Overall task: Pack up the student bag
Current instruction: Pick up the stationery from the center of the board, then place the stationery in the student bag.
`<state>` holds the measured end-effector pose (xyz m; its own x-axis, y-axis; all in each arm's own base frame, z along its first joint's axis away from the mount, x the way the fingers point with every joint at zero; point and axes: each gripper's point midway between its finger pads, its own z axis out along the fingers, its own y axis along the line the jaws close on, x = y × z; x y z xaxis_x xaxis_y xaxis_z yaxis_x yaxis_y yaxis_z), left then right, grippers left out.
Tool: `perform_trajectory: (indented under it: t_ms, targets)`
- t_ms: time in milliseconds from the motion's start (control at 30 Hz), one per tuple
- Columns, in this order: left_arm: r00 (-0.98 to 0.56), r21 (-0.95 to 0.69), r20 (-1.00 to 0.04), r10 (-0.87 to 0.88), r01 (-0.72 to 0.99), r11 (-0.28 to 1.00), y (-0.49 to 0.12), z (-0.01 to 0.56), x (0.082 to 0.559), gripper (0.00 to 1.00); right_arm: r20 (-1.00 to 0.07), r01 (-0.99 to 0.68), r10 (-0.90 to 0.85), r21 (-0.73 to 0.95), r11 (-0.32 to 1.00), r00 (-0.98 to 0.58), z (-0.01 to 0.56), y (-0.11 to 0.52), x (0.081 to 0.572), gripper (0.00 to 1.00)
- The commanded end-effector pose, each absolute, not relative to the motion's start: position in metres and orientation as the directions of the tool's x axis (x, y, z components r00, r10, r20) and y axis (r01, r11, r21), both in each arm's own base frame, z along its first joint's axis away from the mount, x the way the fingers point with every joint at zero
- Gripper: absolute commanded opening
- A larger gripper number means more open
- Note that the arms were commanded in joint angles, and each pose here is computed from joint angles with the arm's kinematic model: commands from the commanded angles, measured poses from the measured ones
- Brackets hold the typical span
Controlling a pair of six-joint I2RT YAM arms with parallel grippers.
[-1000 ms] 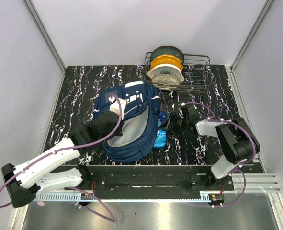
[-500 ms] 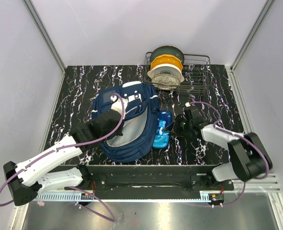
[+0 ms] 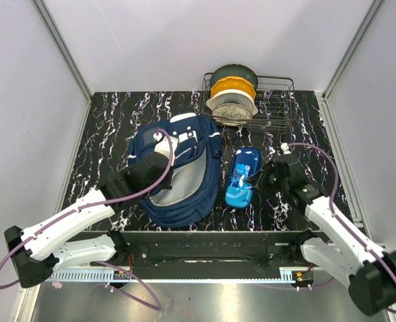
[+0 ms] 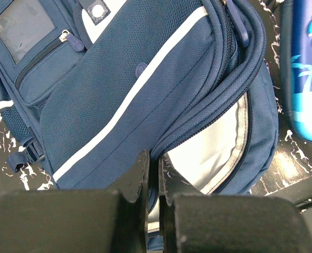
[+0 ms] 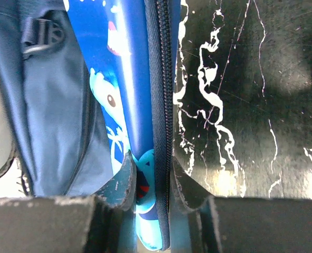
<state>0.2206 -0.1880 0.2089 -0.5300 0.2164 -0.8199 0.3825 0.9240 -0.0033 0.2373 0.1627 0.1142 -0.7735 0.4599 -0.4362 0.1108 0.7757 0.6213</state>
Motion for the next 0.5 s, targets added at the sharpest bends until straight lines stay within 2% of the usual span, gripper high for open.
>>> perform_trajectory:
  t_ms: [0, 100, 200, 233, 333, 467]
  targets:
    - [-0.481, -0.061, -0.868, 0.125, 0.353, 0.934, -0.187, 0.240, 0.225, 0.00, -0.499, 0.068, 0.494, 0.651, 0.756, -0.712, 0.171, 0.155, 0.232, 0.00]
    - [-0.472, -0.052, -0.870, 0.139, 0.370, 0.928, -0.188, 0.242, 0.224, 0.00, -0.485, -0.025, 0.430, 0.685, 0.728, -0.761, 0.196, 0.167, 0.211, 0.00]
    - [-0.432, -0.048, -0.890, 0.144, 0.403, 0.914, -0.190, 0.252, 0.225, 0.00, -0.406, -0.111, 0.335, 0.760, 0.641, -0.850, 0.219, 0.193, 0.189, 0.00]
    - [-0.415, -0.052, -0.900, 0.134, 0.406, 0.912, -0.191, 0.257, 0.226, 0.00, -0.355, -0.144, 0.277, 0.808, 0.571, -0.893, 0.227, 0.206, 0.176, 0.00]
    - [-0.375, -0.043, -0.918, 0.131, 0.420, 0.906, -0.193, 0.270, 0.229, 0.00, -0.233, -0.120, 0.228, 0.898, 0.422, -0.945, 0.242, 0.229, 0.166, 0.00]
    - [-0.357, -0.050, -0.926, 0.123, 0.439, 0.897, -0.200, 0.285, 0.232, 0.00, -0.217, -0.132, 0.205, 0.923, 0.361, -0.954, 0.249, 0.248, 0.169, 0.00]
